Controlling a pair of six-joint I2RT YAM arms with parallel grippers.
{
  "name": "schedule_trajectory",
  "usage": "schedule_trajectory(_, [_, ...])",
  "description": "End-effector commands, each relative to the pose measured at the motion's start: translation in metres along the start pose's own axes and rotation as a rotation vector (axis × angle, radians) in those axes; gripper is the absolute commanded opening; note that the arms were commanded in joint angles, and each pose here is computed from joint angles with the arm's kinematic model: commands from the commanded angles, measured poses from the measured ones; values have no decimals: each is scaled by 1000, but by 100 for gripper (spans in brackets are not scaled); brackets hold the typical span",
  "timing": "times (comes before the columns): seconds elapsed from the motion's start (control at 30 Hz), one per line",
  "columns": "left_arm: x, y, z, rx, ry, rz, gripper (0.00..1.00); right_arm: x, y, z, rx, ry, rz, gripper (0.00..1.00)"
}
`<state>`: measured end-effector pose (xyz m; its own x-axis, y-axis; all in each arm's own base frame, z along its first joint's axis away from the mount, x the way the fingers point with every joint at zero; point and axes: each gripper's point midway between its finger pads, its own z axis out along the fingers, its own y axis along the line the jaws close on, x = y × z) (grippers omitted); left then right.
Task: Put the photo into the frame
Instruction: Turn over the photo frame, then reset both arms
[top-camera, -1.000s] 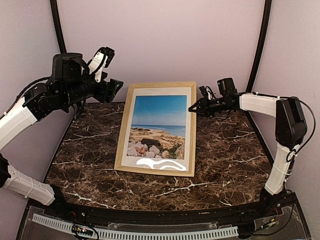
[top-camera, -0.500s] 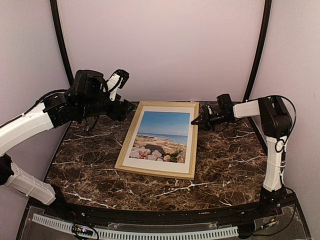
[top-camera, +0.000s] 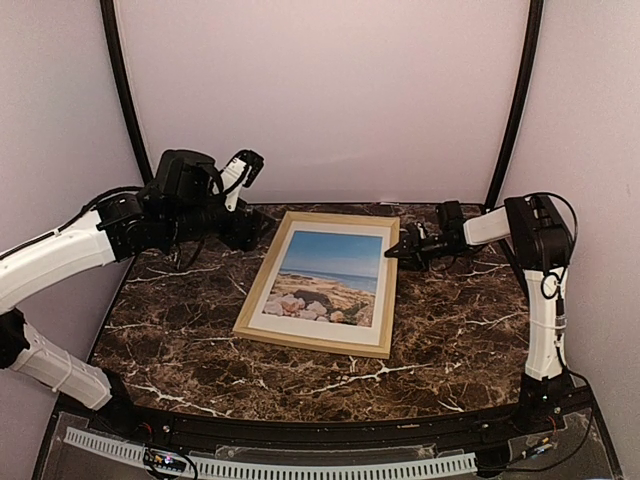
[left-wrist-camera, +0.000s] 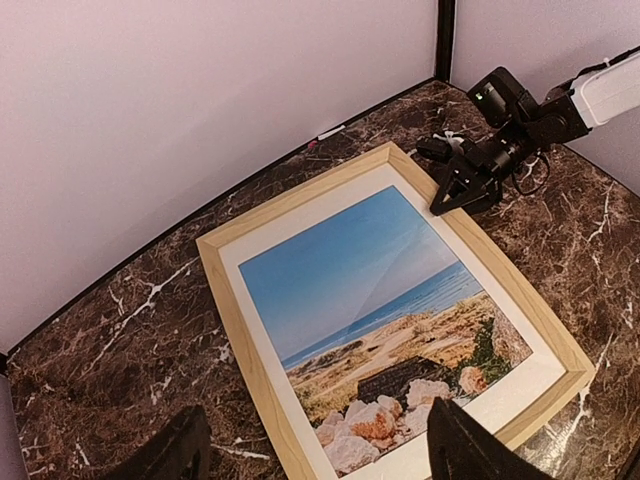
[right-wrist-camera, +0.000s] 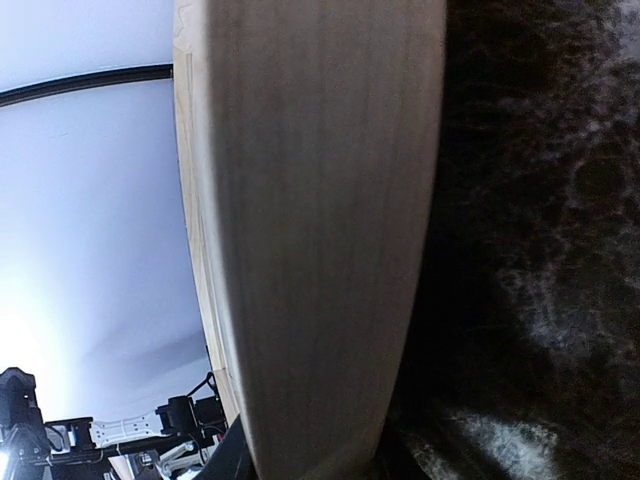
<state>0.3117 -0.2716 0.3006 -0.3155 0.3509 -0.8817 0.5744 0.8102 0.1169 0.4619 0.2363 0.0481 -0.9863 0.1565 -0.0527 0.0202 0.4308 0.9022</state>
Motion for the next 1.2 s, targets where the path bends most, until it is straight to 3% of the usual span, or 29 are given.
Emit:
schedule_trajectory(0.0, [4,1,4,-5,2,-11,77,-33,41,-13,-117,-69,-201,16])
schedule_trajectory(0.13, [7,2,6,-14,8,-7,77,-35,36,-16,-104,-78,-187,24])
schedule_trajectory(0.27, [11,5,9,-33,21,-4,78,-39,30,-25,-77,-98,-178,42])
schedule_trajectory(0.47, [23,5,17,-44,64,-19,79,-41,18,-42,81,-122,-193,58])
schedule_trajectory(0.73, [57,9,44,-10,178,-151,79,-40,13,-61,296,-171,-245,66])
schedule_trajectory(1.0, [91,25,71,35,267,-336,79,-12,24,-70,558,-231,-357,70])
schedule_trajectory(1.17, [106,47,71,18,266,-429,80,6,41,-88,688,-304,-449,80])
